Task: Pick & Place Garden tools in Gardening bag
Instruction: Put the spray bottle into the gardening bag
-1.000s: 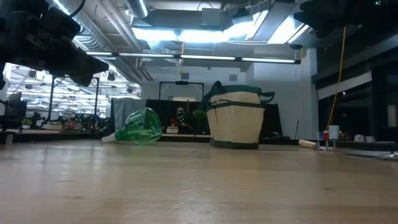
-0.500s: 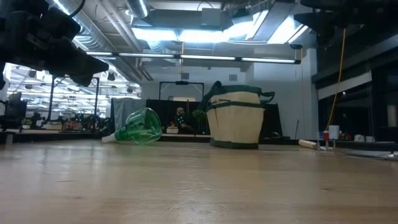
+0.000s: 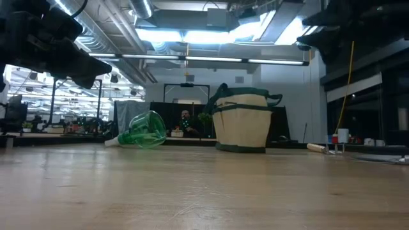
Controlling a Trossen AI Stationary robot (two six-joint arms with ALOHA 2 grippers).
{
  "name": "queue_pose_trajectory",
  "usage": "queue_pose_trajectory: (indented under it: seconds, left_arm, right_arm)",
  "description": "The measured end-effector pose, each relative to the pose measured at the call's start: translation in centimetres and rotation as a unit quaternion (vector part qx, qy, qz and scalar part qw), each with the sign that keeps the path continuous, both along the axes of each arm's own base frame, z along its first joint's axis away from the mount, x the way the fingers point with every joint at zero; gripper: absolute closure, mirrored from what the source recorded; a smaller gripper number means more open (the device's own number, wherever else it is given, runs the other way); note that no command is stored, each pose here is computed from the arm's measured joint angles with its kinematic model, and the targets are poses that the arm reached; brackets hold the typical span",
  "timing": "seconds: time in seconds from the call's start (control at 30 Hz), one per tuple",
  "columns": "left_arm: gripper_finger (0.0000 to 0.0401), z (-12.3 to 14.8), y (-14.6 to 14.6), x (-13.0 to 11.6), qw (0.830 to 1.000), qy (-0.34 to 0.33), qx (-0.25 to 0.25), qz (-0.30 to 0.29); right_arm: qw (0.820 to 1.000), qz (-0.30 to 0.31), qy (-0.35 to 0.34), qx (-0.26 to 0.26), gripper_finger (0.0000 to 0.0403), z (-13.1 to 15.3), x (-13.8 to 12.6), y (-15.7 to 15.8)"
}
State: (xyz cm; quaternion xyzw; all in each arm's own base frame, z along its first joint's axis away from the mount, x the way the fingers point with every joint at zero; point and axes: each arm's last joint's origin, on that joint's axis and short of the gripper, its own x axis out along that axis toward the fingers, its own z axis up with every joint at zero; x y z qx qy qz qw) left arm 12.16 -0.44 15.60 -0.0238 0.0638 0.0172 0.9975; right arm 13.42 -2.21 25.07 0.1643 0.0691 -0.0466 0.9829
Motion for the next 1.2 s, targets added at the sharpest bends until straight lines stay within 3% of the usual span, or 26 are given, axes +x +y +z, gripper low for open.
queue_pose_trajectory:
  seconds: [0.3,0.6,1.2]
  left_arm:
    - [0.0397,0.0,0.0,0.0,1.0,0.0,0.0,0.0]
    - [0.0397,0.0,0.0,0.0,1.0,0.0,0.0,0.0]
    - [0.0397,0.0,0.0,0.0,1.0,0.0,0.0,0.0]
  right_arm:
    - [0.997,-0.006,0.078,-0.009,0.0188,-2.1,2.4,-0.5]
    - [0.999,0.0,0.032,-0.018,0.0188,-2.2,5.0,-1.0]
    - [0.998,0.018,0.055,-0.021,0.0188,-3.4,6.4,-0.6]
